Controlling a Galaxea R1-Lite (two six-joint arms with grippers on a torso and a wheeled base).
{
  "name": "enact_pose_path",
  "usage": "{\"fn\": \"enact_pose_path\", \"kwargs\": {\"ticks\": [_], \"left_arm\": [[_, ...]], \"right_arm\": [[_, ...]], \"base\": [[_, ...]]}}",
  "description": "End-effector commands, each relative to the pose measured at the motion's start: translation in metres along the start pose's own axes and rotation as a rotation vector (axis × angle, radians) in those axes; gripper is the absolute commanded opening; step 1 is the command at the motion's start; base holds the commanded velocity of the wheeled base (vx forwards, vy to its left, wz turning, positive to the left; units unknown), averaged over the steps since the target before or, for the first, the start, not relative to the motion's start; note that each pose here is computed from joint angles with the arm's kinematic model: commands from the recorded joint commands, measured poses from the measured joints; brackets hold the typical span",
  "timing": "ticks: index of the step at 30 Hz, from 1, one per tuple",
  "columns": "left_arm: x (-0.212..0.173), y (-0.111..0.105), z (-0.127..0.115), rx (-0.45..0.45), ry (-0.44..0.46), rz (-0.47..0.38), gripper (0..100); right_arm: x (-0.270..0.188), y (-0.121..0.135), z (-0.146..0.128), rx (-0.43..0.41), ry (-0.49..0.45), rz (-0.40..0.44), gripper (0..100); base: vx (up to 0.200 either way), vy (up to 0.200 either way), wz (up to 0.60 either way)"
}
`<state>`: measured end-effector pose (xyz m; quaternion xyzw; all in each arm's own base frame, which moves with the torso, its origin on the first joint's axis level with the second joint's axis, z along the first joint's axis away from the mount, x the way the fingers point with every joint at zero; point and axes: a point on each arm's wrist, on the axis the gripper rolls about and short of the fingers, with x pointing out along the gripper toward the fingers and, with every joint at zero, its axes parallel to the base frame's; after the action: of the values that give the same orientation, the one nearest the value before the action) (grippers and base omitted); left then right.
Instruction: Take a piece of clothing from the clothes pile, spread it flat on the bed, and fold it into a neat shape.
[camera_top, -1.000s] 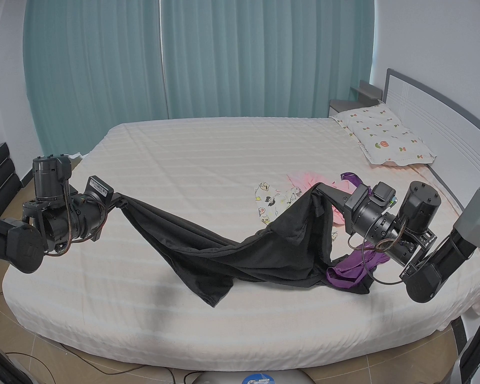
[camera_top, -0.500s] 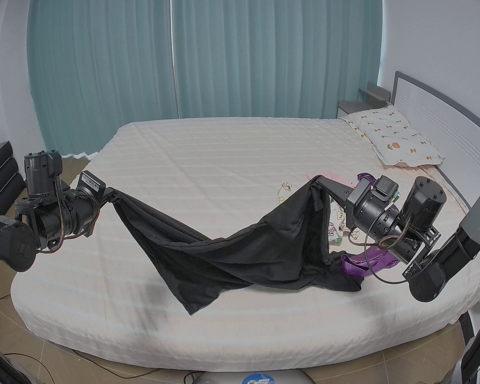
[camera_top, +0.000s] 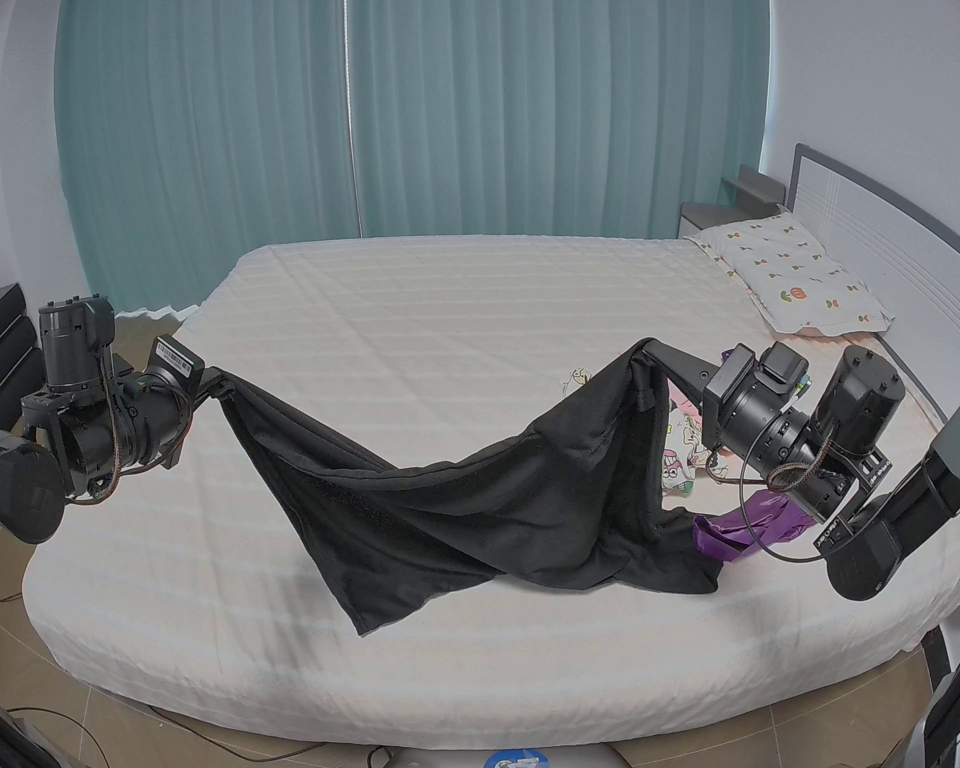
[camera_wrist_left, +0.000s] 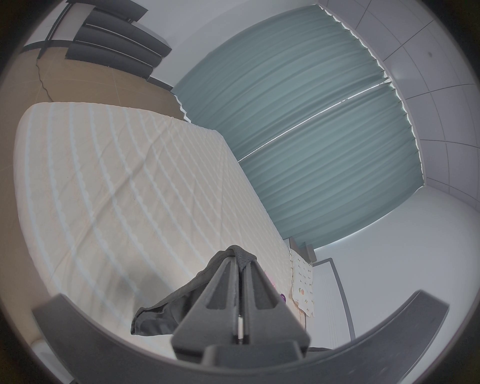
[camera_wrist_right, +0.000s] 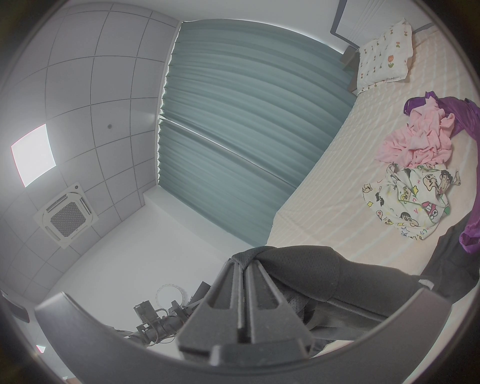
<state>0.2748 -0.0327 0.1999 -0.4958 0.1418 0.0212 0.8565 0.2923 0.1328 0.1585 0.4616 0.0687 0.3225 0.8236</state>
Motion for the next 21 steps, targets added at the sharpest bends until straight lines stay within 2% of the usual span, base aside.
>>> {"fn": "enact_pose_path", "kwargs": {"ticks": [1,8,21], "left_arm": [[0.0029,0.0013,-0.0043,0.002,0.017,0.01,0],[0.005,0.0026,-0.0105,0.006,0.042,0.017,0],[0.0037,0.0026,-0.005,0.004,0.02,0.017,0]], "right_arm": [[0.0021,-0.008,-0.0036,0.006,0.011,-0.02,0],[0.0023,-0.0122,-0.005,0.009,0.016,-0.033,0],[0.0022,-0.0106,-0.004,0.006,0.013,-0.028,0]], "base": [[0.0,0.0,0.0],[0.0,0.0,0.0],[0.0,0.2,0.0]]}}
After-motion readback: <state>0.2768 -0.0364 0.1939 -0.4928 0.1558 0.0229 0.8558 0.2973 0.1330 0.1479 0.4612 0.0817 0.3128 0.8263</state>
